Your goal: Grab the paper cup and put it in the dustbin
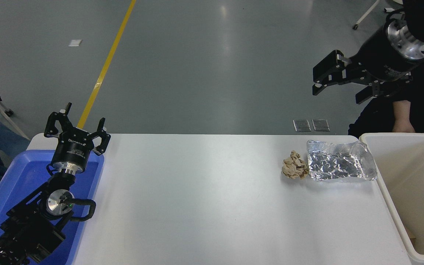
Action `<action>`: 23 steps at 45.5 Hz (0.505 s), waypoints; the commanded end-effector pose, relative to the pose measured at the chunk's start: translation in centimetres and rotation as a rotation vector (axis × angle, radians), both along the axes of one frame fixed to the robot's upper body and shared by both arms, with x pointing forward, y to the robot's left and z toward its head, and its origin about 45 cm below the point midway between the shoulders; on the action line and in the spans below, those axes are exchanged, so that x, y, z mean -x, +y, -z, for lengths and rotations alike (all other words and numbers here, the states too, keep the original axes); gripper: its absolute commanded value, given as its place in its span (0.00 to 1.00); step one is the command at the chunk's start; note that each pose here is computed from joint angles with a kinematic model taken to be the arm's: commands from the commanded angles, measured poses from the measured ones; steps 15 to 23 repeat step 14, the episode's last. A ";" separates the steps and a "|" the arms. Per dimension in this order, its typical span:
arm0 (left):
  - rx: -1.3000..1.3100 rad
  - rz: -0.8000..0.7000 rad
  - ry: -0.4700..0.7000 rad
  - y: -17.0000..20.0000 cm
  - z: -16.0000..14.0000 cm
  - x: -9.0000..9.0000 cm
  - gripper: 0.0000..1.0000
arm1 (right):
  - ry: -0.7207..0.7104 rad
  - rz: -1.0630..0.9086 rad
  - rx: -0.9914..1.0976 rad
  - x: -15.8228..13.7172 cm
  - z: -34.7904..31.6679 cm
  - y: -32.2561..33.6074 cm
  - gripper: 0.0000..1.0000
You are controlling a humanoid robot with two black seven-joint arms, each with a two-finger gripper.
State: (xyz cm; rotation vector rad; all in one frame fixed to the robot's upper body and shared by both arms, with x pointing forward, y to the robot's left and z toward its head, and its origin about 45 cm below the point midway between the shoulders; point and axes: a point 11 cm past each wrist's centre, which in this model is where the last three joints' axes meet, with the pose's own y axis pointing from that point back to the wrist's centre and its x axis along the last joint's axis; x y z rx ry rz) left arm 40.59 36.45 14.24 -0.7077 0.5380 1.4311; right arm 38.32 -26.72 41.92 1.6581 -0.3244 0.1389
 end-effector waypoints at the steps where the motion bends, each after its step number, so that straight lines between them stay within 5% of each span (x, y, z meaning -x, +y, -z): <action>1: 0.000 -0.001 0.000 0.0 0.0 0.0 0.98 | 0.046 0.008 0.013 0.9 1.2 -0.5 1.00; 23: 0.000 0.000 -0.001 0.0 0.0 0.0 0.98 | 0.046 0.007 0.014 0.9 1.2 -0.4 1.00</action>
